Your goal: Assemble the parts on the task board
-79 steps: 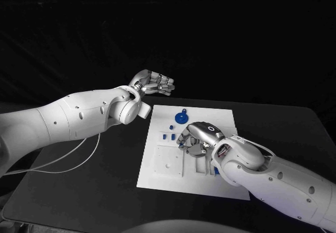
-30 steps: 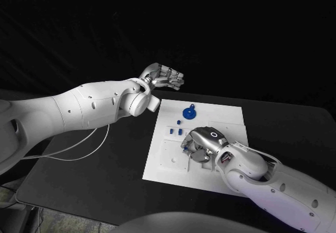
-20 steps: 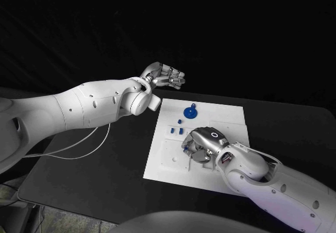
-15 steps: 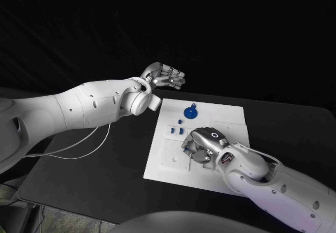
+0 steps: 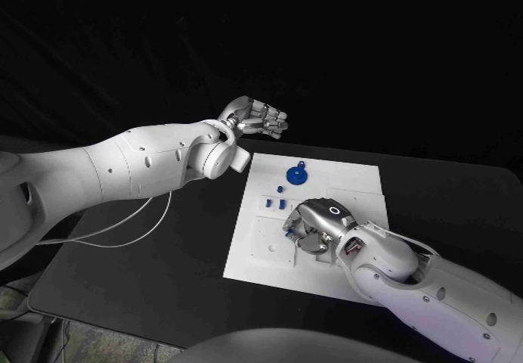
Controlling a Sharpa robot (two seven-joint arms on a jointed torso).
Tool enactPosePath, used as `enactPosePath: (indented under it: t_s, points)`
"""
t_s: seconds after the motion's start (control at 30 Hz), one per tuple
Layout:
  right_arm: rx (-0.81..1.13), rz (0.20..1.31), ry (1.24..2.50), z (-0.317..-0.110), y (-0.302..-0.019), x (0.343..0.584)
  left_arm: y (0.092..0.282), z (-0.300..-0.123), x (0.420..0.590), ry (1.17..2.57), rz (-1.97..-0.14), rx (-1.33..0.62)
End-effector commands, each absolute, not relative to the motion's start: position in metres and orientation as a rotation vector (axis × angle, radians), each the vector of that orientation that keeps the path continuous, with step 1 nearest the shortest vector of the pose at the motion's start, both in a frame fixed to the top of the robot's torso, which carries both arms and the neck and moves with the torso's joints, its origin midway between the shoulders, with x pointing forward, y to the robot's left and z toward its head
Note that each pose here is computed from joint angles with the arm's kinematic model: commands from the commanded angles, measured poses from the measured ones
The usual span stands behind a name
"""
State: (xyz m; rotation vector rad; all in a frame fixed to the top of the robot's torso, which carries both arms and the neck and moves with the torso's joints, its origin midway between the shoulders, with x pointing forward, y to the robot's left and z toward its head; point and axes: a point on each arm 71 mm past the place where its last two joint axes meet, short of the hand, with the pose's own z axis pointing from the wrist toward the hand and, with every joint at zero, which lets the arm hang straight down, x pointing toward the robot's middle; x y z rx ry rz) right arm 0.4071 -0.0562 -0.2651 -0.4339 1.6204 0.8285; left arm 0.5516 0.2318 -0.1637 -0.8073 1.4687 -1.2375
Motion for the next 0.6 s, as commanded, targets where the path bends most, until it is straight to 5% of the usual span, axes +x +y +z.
enactPosePath:
  t_s: [0.03, 0.6]
  points:
    - [-0.454, 0.801, 1.630, -0.268, -0.056, 0.408, 0.230, -0.162, 0.552, 1.465, -1.255, -0.802]
    - [-0.497, 0.763, 1.656, -0.279, -0.052, 0.404, 0.229, -0.162, 0.551, 1.469, -1.258, -0.802]
